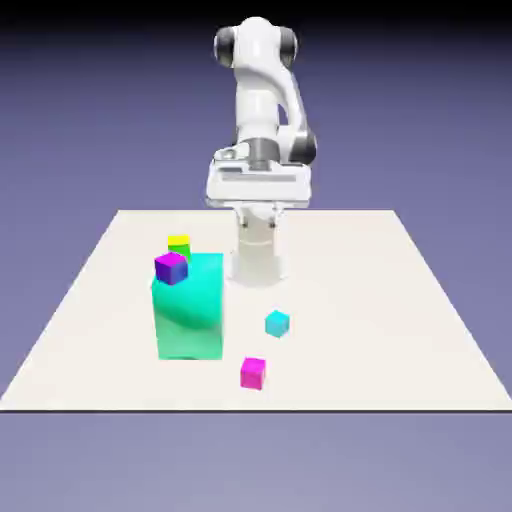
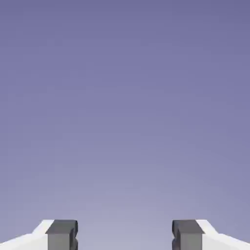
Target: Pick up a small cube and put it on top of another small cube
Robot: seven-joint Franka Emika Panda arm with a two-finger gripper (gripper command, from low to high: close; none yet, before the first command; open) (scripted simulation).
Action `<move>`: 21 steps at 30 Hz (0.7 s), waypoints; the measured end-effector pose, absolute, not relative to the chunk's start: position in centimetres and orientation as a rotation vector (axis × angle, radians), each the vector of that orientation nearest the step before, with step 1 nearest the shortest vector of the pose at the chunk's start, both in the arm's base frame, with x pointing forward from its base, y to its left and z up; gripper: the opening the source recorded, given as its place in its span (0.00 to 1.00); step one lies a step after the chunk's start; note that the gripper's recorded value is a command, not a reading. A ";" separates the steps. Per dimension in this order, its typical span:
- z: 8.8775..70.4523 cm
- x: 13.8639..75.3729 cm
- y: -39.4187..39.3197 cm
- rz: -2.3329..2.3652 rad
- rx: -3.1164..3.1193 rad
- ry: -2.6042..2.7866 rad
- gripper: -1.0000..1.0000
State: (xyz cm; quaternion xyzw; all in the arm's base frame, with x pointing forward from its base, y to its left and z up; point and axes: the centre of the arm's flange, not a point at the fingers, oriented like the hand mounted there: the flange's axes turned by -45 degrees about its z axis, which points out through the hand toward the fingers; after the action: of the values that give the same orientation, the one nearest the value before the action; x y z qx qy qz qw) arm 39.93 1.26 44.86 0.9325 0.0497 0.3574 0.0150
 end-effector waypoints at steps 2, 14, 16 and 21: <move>43.1 41.5 2.5 0.942 2.921 0.273 0.50; 31.1 47.2 8.7 -0.028 2.738 0.862 0.50; 29.0 47.7 9.4 -0.172 2.668 0.932 0.50; 23.9 48.7 10.6 -0.497 2.459 1.075 0.50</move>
State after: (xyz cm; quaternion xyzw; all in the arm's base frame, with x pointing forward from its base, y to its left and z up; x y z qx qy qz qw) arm 48.71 10.63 23.94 0.8819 0.3855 -0.1784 0.2045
